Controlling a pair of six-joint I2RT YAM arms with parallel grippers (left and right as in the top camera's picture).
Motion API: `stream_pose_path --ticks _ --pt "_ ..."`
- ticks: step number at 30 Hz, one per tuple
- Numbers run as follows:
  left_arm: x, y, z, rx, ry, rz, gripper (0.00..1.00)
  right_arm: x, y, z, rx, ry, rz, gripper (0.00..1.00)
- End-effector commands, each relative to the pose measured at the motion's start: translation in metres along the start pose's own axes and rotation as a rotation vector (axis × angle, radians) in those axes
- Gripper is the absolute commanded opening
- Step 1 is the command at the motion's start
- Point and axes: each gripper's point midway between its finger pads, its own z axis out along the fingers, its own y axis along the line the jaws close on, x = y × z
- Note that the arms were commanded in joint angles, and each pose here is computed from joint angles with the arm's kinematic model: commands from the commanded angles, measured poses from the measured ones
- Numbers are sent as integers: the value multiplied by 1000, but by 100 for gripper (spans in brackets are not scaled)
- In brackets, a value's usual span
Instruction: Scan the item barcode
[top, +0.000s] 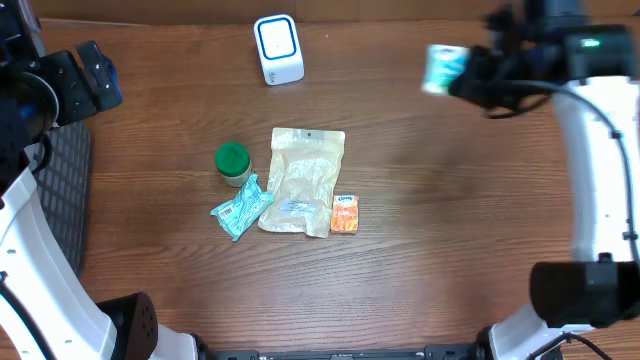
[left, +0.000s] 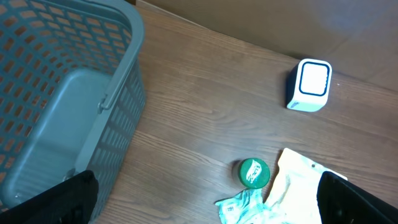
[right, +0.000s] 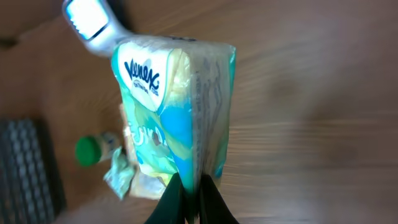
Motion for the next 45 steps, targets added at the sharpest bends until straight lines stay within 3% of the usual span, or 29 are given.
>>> stream_pose_path --ticks 1,8,14,15,17,20,25,31,37,39,45 --pt "-2 3 -1 -11 -8 19 100 -2 -50 -6 37 -4 137 4" --pt "-2 3 -1 -11 -8 19 99 24 -159 36 115 51 424 4" --pt "-2 3 -1 -11 -8 19 100 49 -225 72 169 15 623 4" --pt "-2 3 -1 -11 -8 19 100 52 -230 75 170 13 635 9" --pt "-2 3 -1 -11 -8 19 99 59 -235 80 173 19 649 40" --pt "-2 3 -1 -11 -8 19 100 64 -234 78 176 42 654 52" --pt "-2 3 -1 -11 -8 19 100 61 -205 62 107 92 556 52" --pt "-2 3 -1 -11 -8 19 99 66 -120 57 -138 183 295 52" --pt "-2 3 -1 -11 -8 19 100 112 -52 93 -130 355 82 51" --pt "-2 3 -1 -11 -8 19 99 130 -31 107 -126 401 15 47" --pt "-2 3 -1 -11 -8 19 100 194 6 156 -43 491 -45 43"
